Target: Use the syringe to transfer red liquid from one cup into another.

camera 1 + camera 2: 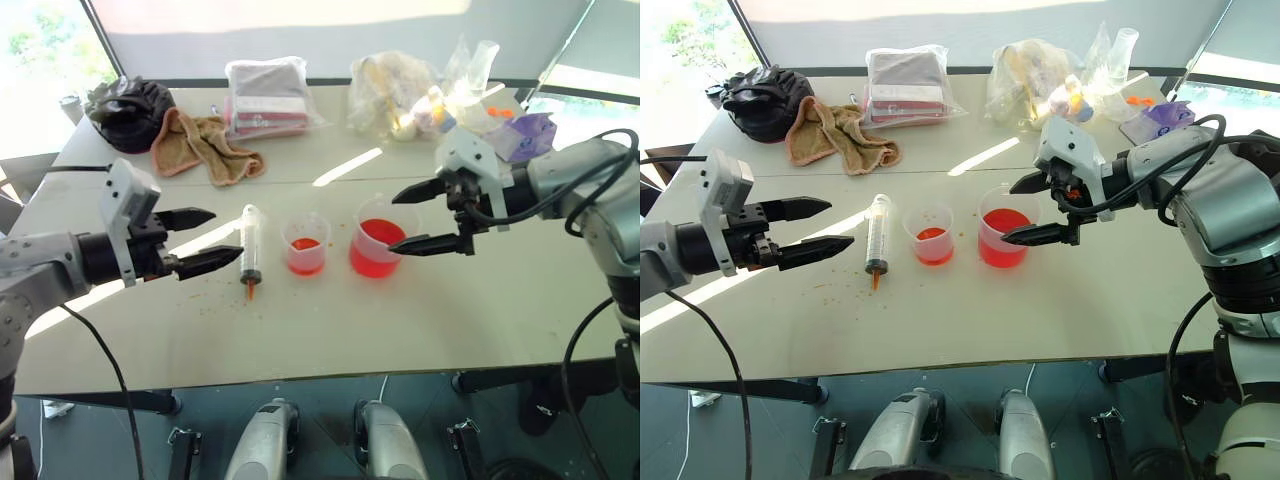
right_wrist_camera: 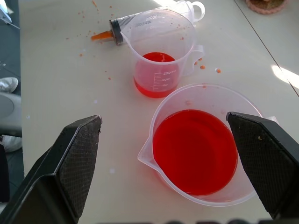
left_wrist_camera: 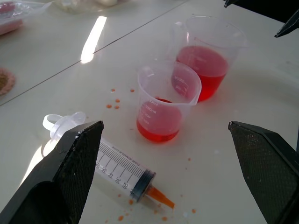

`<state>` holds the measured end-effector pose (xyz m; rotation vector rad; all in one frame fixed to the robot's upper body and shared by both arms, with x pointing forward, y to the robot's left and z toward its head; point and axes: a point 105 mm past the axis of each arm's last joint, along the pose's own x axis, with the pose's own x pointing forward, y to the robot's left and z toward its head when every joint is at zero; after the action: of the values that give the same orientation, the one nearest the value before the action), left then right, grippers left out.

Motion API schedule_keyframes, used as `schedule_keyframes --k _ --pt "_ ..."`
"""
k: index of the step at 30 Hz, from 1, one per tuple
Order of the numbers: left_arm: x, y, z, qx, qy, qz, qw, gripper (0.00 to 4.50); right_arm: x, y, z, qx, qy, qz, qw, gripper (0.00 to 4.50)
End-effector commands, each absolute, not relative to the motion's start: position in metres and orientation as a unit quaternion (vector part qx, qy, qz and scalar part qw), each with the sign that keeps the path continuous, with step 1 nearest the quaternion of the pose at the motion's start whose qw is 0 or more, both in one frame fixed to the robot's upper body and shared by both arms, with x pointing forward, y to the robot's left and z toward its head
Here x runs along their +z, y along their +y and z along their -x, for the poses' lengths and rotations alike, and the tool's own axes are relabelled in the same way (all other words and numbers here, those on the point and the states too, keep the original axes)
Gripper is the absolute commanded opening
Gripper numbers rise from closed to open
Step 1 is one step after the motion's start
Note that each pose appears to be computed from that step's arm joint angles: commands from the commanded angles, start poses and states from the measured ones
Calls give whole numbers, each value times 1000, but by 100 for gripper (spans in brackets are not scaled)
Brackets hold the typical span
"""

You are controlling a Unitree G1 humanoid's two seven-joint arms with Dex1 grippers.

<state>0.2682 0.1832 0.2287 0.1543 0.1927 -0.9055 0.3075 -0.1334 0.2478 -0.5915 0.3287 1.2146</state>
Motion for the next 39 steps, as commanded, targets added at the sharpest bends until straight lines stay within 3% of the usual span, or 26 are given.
schedule_keyframes --k 1,27,33,39 --pt "239 179 -264 -449 65 -80 887 447 265 -136 -308 549 121 288 776 450" --pt "242 179 -264 -447 60 -78 889 447 266 -134 -310 547 112 287 778 450" --pt "235 182 -285 -376 97 -108 915 447 264 -133 -309 549 112 287 777 450" --pt "245 176 -323 -283 132 -57 948 447 268 -132 -310 547 108 290 778 450"
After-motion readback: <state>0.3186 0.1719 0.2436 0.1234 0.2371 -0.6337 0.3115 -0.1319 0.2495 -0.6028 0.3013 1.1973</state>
